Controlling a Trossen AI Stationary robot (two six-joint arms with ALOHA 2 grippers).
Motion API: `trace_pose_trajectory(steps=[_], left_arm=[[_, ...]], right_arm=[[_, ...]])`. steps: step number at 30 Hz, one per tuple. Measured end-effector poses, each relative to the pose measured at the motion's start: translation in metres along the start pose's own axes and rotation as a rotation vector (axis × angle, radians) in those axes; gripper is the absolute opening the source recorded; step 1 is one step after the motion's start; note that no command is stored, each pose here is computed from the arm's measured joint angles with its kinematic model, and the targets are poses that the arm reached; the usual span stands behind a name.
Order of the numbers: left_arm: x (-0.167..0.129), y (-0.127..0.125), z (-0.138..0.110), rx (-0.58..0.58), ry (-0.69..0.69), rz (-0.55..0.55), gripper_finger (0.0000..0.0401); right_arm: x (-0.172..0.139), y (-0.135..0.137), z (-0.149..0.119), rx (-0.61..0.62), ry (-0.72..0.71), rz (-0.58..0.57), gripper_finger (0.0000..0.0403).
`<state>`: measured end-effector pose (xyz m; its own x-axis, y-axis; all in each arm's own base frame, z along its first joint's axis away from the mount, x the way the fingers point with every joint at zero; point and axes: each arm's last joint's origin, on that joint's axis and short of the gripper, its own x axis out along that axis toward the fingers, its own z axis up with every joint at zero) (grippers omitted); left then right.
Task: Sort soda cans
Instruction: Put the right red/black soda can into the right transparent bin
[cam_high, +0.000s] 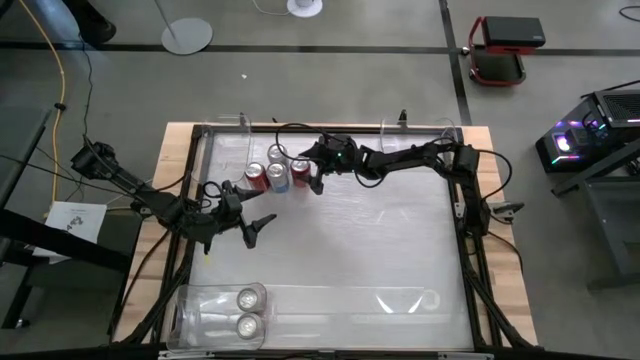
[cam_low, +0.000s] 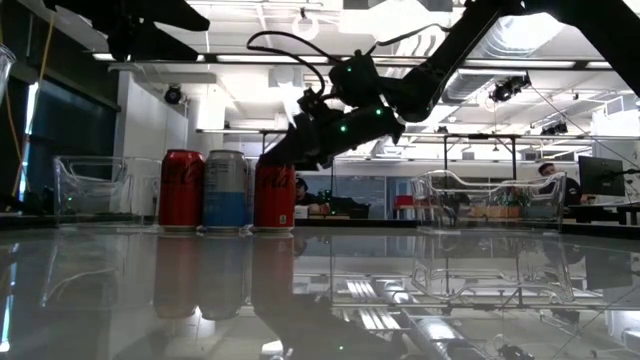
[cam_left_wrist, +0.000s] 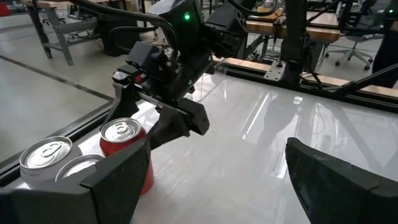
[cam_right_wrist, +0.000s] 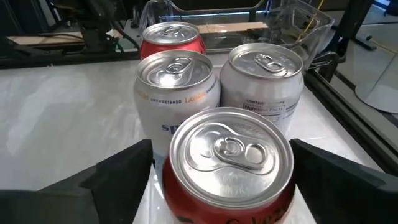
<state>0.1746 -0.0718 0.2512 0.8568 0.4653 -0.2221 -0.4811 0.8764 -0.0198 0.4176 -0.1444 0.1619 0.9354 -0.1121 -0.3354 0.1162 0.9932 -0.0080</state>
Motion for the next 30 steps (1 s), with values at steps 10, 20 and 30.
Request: trace_pose_trajectory(steps=[10, 20, 30], left_arm=[[0.0, 0.0, 0.0, -0.001, 0.0, 0.0, 0.0349], [0.0, 0.0, 0.0, -0.001, 0.001, -0.002, 0.0349], [0.0, 0.0, 0.0, 0.001, 0.004, -0.008, 0.0349]], right_arm=[[0.0, 0.0, -0.001, 0.004, 0.014, -0.014, 0.0294], [-0.014, -0.004, 0.016, 0.031, -0.017, -0.081, 0.0289], [-0.115, -0.009, 0.058, -0.001, -0.16, -0.331, 0.0287]])
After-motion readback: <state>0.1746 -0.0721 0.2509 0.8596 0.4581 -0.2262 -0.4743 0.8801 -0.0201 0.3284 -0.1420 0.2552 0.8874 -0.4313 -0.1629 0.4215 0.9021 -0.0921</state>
